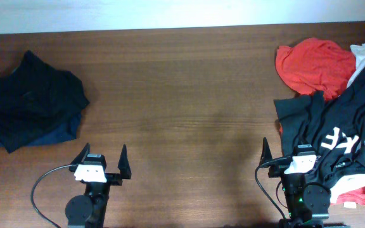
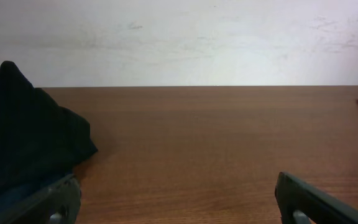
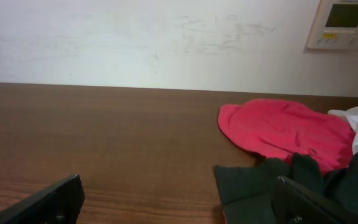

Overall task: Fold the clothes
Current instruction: 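Move the right gripper down onto the dark NIKE t-shirt in the pile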

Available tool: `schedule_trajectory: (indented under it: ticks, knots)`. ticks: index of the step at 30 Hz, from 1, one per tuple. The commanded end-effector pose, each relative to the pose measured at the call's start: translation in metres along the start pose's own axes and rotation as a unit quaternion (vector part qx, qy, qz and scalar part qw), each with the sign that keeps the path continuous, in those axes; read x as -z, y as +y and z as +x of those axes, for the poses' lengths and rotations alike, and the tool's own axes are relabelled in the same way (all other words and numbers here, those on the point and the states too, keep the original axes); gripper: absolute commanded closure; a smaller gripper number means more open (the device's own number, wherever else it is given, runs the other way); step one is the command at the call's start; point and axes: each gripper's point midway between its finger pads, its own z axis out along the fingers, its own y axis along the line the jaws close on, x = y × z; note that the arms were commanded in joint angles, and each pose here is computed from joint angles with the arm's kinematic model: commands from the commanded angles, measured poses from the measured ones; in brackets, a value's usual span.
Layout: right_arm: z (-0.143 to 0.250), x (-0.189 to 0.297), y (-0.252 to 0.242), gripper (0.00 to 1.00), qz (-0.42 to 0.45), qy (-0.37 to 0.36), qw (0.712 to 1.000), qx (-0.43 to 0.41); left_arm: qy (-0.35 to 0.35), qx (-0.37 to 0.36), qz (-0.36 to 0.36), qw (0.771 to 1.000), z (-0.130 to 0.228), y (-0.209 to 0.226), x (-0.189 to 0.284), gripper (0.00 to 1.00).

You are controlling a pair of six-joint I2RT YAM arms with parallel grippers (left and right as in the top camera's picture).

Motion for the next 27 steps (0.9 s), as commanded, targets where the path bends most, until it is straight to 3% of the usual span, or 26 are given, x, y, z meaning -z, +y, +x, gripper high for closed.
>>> schedule_trajectory:
  ticks: [1,27]
  knots:
    - [0.002,0.0,-0.003,0.01,0.007,0.002,1.0,-0.001,0.001,-0.011,0.01,1.0,0.002,-0.003,0.0,0.01]
    - [-0.005,0.001,-0.003,0.01,0.007,-0.004,1.0,-0.023,0.027,-0.01,0.01,1.0,0.01,-0.003,-0.003,0.01]
